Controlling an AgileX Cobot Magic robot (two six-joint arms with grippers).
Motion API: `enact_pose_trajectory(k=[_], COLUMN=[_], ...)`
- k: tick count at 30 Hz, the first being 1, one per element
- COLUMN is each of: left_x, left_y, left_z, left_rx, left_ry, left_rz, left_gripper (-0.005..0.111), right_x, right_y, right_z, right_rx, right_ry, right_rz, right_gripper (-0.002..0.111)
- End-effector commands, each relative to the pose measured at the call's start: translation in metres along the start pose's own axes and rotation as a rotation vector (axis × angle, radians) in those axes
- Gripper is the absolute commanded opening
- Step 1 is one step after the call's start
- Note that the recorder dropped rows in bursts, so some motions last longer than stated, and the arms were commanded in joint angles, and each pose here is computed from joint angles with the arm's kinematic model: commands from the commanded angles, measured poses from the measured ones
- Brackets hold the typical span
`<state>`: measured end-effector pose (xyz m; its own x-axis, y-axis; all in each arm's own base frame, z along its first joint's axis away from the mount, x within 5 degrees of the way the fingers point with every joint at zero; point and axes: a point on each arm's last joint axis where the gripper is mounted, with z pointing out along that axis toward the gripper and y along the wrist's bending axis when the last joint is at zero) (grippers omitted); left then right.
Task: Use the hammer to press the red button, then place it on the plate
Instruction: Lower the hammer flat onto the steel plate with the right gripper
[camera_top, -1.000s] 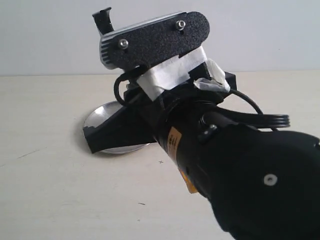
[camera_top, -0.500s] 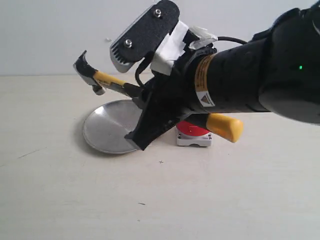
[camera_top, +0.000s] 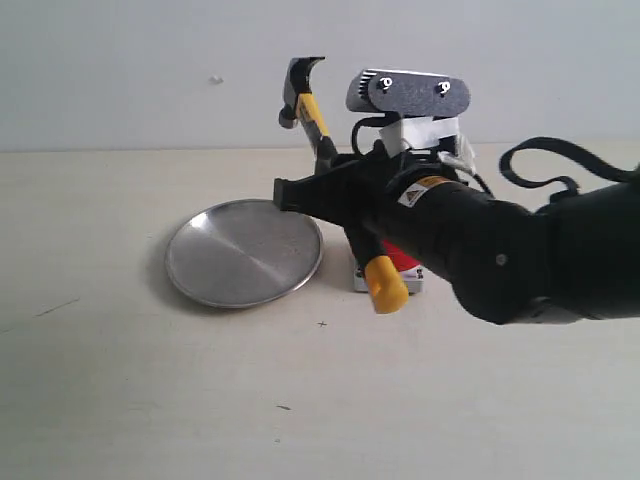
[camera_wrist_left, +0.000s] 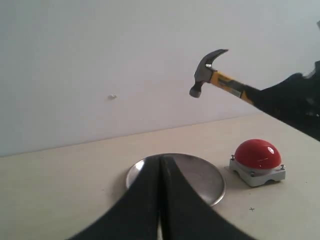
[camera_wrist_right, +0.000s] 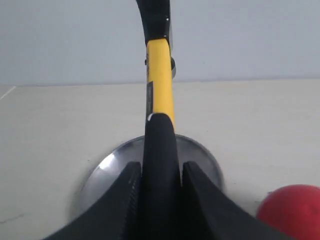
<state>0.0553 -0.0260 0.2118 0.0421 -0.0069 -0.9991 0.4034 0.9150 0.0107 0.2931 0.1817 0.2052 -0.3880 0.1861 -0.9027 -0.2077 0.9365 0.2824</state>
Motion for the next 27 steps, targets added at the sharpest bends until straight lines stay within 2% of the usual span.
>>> enact_pose_trajectory(k=[1,6,16,27], left_x=[0.001,0.001,0.001,0.001], left_y=[0.0,0.0,0.0,0.0], left_z=[0.0,0.0,0.0,0.0], left_rx=[-0.001,-0.001,-0.001,-0.001], left_ry=[0.0,0.0,0.0,0.0], left_rz=[-0.005,-0.005,-0.005,-0.005], left_gripper=[0.0,0.0,0.0,0.0], right_x=[-0.005,0.017,0.04,0.074], right_y=[0.013,0.016,0.019,0.007], right_z=[0.029,0.062,0.096,0.113], right_rx=[-0.054,-0.057,-0.082,-0.046], right_ry=[-0.075,-0.055,-0.047,-0.044], right_rz=[0.22,0.35,0.39,0.467], right_gripper=[0.0,0.0,0.0,0.0])
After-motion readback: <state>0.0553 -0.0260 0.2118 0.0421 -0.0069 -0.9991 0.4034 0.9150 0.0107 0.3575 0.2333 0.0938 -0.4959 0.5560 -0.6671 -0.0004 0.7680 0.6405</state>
